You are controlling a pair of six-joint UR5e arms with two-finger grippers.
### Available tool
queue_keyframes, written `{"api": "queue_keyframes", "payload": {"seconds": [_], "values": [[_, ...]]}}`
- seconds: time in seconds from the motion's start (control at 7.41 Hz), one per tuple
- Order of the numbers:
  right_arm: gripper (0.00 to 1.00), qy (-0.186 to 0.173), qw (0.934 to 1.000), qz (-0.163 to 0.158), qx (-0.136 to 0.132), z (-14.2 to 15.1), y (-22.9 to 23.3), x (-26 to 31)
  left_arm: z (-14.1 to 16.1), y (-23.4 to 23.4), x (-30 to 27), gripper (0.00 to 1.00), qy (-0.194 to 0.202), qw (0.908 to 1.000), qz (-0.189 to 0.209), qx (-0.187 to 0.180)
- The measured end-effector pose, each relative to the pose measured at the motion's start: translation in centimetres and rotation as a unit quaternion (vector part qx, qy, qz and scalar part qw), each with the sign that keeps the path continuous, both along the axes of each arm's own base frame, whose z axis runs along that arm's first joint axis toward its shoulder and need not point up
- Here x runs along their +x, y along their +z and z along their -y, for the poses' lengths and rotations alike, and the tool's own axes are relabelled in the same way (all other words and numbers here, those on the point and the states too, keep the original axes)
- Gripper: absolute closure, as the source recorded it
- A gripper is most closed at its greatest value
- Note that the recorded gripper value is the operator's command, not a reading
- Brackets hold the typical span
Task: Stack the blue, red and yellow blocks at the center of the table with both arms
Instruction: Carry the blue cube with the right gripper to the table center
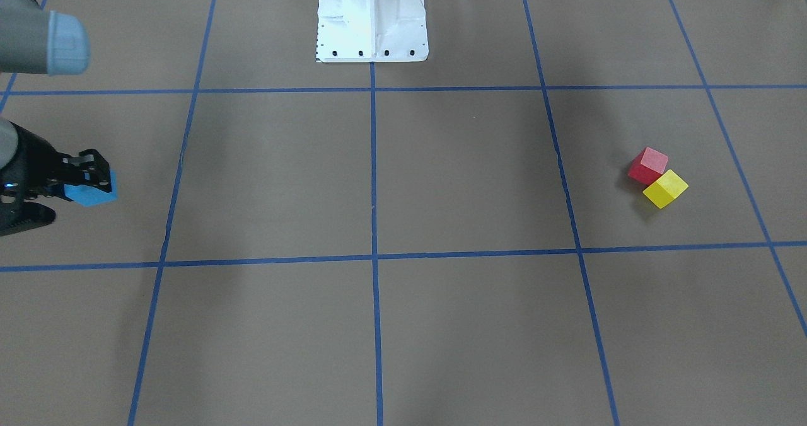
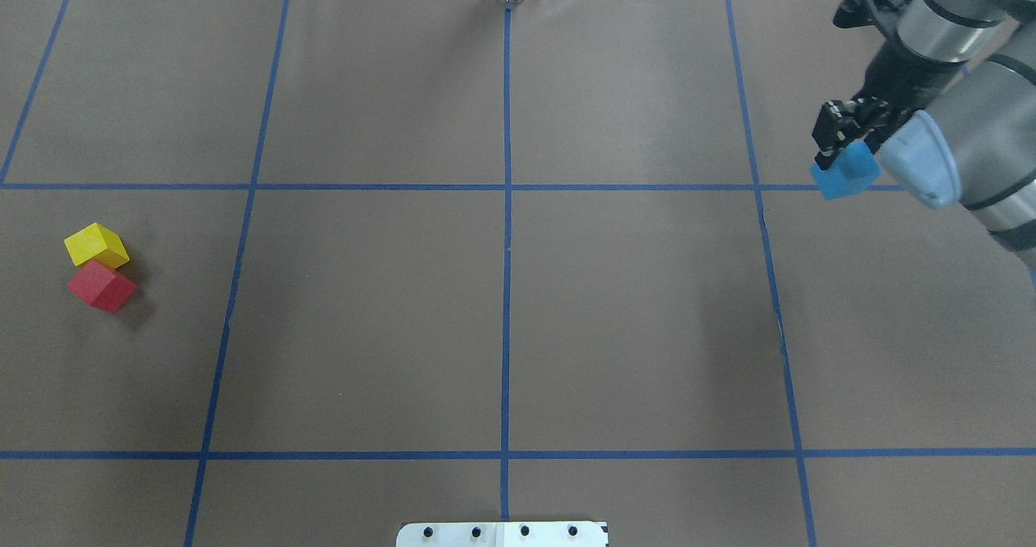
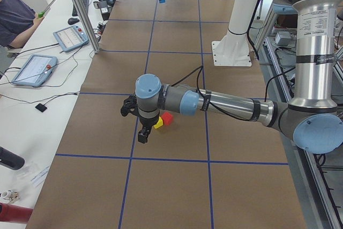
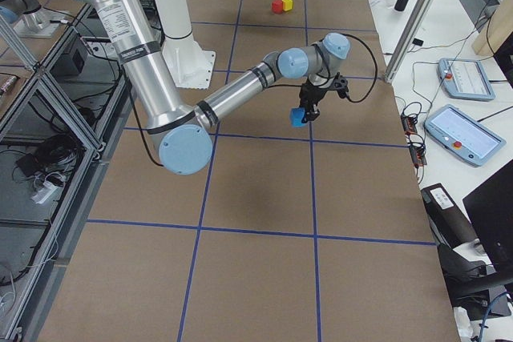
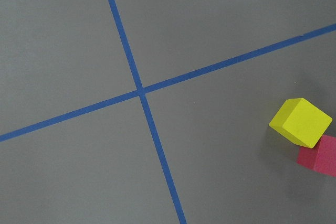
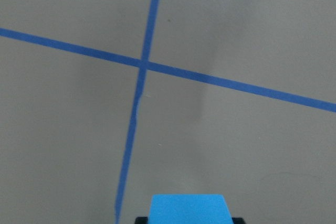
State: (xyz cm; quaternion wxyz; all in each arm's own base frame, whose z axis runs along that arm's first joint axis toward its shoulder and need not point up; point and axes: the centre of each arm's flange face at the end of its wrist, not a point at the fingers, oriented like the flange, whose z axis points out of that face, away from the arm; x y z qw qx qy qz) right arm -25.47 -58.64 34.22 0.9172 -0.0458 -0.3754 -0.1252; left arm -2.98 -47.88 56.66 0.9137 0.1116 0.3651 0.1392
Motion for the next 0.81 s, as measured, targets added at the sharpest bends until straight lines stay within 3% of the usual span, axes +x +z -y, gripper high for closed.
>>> {"api": "queue_keyframes", "payload": {"seconds": [0.27, 0.41, 0.54, 0.81], "values": [[1.00, 0.033, 0.9985, -0.008, -0.042, 2.2, -8.5, -10.7, 0.6, -0.5, 0.5, 0.00, 0.005, 1.0000, 0.000, 0.006], [1.00, 0.053, 0.9963, -0.005, -0.068, 1.9, -11.5, -16.5, 0.7, -0.4, 1.0, 0.00, 0.010, 0.9999, 0.001, 0.005], [1.00, 0.061, 0.9940, -0.003, -0.090, 0.5, -13.0, -21.7, 0.7, -0.2, 1.3, 0.00, 0.014, 0.9999, 0.001, 0.003], [1.00, 0.070, 0.9919, -0.009, -0.106, -2.9, -13.7, -29.7, 0.7, -0.1, 1.6, 0.00, 0.017, 0.9999, 0.001, 0.001]]}}
